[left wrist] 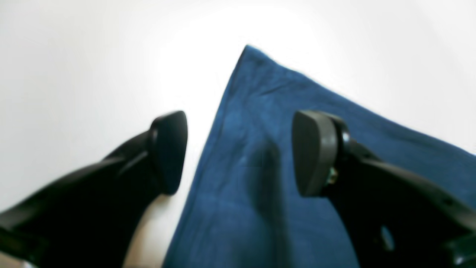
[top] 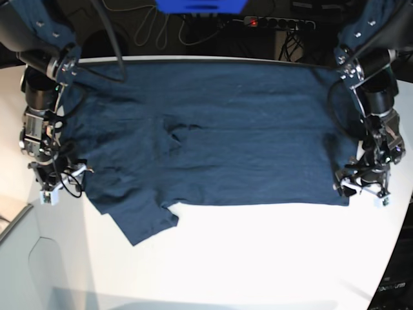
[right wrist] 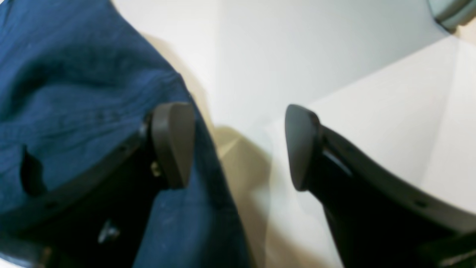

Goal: Layout the t-shirt on the table in an organized manner, then fold the t-shirt properly
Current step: 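Grasp the shirt's hem corners with both grippers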

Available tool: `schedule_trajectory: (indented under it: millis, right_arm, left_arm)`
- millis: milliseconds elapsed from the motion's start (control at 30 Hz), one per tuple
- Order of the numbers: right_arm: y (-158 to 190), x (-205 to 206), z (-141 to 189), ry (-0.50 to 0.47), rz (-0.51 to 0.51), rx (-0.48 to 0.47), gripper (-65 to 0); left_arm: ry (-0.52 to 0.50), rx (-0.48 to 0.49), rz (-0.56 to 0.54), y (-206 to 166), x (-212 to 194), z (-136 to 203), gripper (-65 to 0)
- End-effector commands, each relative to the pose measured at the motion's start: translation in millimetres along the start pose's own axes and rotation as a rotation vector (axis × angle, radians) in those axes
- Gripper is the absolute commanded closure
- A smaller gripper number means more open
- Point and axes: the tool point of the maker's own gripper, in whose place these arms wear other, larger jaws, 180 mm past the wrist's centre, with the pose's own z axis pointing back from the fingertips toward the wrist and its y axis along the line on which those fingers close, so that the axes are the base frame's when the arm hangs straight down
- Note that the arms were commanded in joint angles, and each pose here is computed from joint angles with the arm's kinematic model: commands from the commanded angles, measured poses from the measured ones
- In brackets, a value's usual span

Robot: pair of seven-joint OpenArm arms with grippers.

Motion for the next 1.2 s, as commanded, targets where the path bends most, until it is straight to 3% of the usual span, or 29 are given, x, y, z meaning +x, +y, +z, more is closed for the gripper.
schedule_trajectory:
  millis: [0,67,367,500,733,900,1067,1167]
  right_arm:
    - [-4,27,-2,-0.071,-0.002,-0.008,-38.9]
    - [-3,27,-2,-0.071,-0.003,-0.007,-39.0]
    - [9,14,-3,-0.052,-0.011,0.011,-39.0]
    - [18,9,-4,-0.045,-0.018,0.025,-39.0]
    - [22,-5,-2,-0.016,-0.015,0.031,-38.1]
    - [42,-26,-1,0.034,0.067,0.086,-27.2]
    - [44,-29,-1,0.045,0.074,0.091,-14.4]
    - [42,-28,-1,0.044,0.074,0.089,-7.0]
  left_arm:
    - [-0.082,0.003,-0.007,5,35,3,-42.4]
    - [-0.098,-0.001,-0.006,2,44,2,-42.4]
    - [-0.031,0.0,0.021,6,20,-4,-42.4]
    - [-0.036,0.056,0.039,15,24,-5,-42.4]
    - [0.004,0.08,-0.05,12,14,-7,-42.4]
    - [0.022,0.071,-0.063,4,6,-10,-42.4]
    - [0.098,0.062,-0.036,3,-23,-14,-42.4]
    - [0.09,0.05,-0.015,-1,-32,-18,-42.0]
